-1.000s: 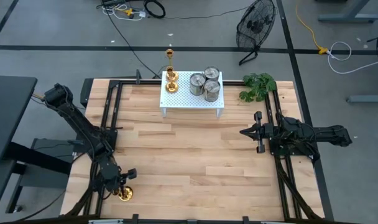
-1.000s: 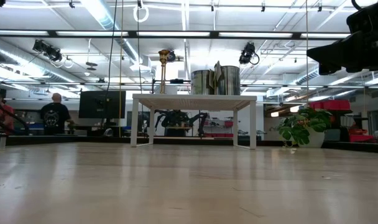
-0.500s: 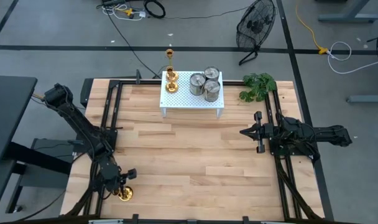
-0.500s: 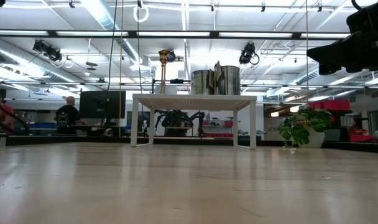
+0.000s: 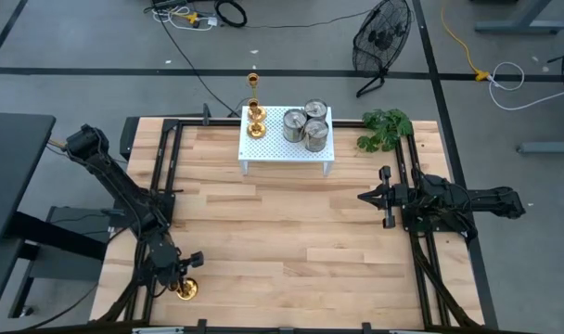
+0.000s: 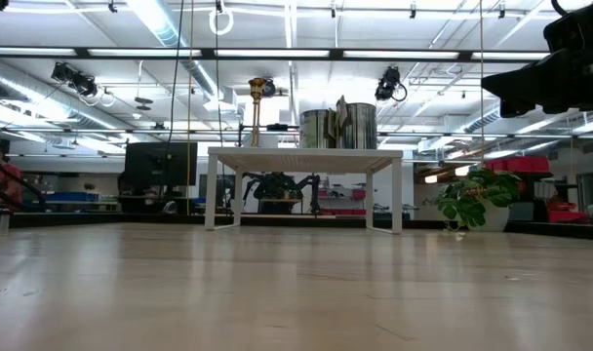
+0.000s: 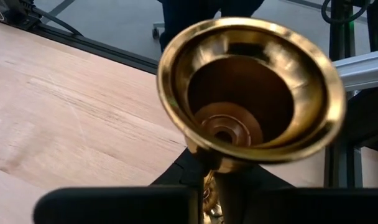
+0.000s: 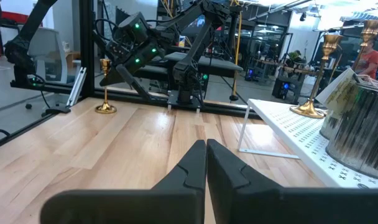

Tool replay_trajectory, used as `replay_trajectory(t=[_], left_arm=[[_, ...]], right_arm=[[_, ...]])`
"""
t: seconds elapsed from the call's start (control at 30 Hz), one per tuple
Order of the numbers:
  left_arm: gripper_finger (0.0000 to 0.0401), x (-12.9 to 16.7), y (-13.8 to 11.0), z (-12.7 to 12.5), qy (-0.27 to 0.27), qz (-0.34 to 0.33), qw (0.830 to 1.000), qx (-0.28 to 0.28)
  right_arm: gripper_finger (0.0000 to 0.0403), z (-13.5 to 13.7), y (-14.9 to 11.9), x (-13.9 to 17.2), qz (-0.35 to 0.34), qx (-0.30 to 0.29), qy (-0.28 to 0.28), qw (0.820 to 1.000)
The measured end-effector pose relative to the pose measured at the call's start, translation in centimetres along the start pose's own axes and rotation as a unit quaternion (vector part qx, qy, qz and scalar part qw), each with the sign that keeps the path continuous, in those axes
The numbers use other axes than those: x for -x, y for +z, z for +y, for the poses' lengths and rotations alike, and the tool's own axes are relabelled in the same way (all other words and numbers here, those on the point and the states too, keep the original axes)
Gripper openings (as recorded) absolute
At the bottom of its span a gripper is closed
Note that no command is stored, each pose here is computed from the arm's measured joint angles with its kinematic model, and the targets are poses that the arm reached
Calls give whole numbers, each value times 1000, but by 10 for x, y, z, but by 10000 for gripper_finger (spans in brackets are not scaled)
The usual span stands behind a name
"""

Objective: Pick & Place candle stick holders
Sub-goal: Put the candle holder aligned with the other candle holder on the shelf

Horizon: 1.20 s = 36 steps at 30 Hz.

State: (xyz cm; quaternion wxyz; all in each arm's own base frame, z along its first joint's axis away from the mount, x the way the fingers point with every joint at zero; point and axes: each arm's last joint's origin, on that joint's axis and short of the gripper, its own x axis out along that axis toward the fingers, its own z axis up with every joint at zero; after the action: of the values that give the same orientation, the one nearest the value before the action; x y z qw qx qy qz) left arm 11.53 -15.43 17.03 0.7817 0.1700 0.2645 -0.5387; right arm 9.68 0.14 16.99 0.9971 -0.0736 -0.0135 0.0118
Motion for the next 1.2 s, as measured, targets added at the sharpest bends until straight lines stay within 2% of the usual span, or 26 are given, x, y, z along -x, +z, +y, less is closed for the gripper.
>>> replay_trajectory(t=[0.17, 0.37, 1.1, 1.2], left_arm=[[44, 0, 0, 0, -1, 1, 1000, 1], [21, 0, 0, 0, 0, 0, 1000, 0], [22, 0, 0, 0, 0, 0, 1000, 3], [22, 0, 0, 1, 2, 0, 1000, 18]], right_arm=[[17, 0, 0, 0, 0, 0, 0, 1000], [17, 0, 0, 0, 0, 0, 0, 1000], [17, 0, 0, 0, 0, 0, 0, 1000], [17, 0, 0, 0, 0, 0, 0, 1000]])
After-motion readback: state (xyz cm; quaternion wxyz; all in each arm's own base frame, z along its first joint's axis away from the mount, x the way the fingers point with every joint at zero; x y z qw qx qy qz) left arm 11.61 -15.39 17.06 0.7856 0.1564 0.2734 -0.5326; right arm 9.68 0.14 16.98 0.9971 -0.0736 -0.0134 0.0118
